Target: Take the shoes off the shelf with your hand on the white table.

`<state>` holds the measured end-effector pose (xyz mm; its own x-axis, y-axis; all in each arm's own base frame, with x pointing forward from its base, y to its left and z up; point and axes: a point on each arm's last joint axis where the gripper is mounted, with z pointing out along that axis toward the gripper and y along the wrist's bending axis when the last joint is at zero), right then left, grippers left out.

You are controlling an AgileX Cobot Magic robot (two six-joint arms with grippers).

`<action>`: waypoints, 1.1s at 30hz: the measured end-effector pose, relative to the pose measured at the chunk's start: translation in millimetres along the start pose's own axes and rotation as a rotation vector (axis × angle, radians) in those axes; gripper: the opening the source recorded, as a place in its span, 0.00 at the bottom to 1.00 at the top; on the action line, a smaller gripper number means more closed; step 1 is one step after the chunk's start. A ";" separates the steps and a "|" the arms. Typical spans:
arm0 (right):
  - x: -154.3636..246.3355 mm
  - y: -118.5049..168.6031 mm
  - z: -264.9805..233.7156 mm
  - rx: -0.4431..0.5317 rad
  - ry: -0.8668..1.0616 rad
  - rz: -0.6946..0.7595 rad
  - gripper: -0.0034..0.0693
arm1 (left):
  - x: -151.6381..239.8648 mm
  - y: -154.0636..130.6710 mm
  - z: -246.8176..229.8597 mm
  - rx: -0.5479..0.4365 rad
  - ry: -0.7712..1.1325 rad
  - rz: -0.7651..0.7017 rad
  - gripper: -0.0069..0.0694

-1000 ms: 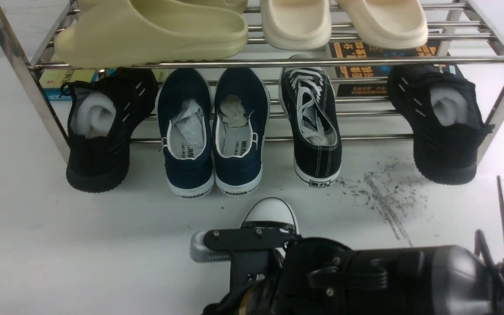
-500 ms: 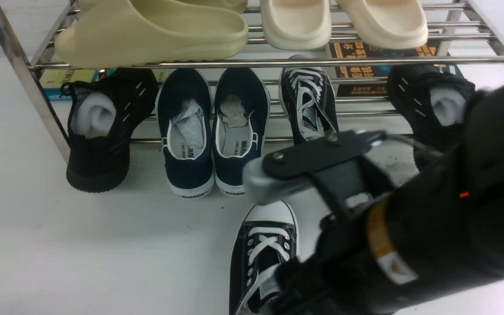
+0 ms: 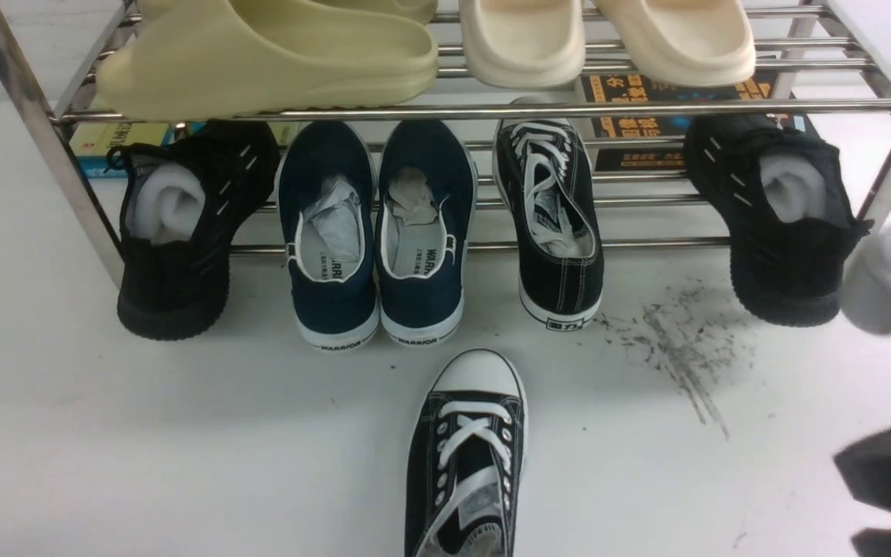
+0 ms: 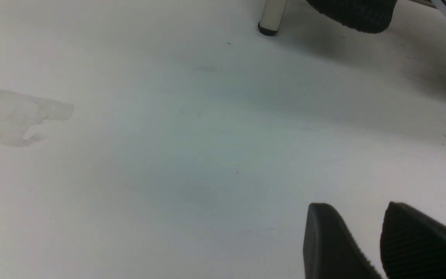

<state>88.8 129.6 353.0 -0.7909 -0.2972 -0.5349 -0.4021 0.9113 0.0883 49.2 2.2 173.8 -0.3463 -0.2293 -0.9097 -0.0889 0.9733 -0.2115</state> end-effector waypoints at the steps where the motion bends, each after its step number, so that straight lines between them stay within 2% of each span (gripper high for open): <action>1: 3.1 -2.3 4.8 0.002 -0.021 0.019 0.03 | 0.0 0.0 0.0 0.000 0.000 0.000 0.40; 6: -1.7 -3.1 24.0 -0.003 -0.119 0.126 0.03 | 0.0 0.0 0.0 0.000 0.000 0.000 0.40; 10: -31.6 -0.4 35.5 0.029 -0.147 0.184 0.06 | 0.0 0.0 0.0 0.000 0.000 0.000 0.40; 15: -68.6 3.6 61.0 0.066 -0.094 0.183 0.12 | 0.0 0.0 0.0 0.000 0.000 0.000 0.40; 19: -101.5 4.2 92.5 0.048 -0.054 0.188 0.19 | 0.0 0.0 0.0 0.000 0.000 0.000 0.40; 24: -153.5 -5.7 143.6 0.032 -0.029 0.232 0.36 | 0.0 0.0 0.0 0.000 0.000 0.000 0.40; 29: -184.4 -2.7 179.9 0.022 -0.027 0.191 0.51 | 0.0 0.0 0.0 0.000 0.000 0.000 0.40; 33: -199.5 1.8 205.9 0.027 -0.033 0.158 0.54 | 0.0 0.0 0.0 0.000 0.000 0.000 0.40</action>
<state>340.8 249.2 286.9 -0.8278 -0.1402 -0.5432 -0.2609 0.9534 0.1516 49.2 2.2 173.8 -0.3460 -0.2293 -0.9098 -0.0888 0.9733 -0.2115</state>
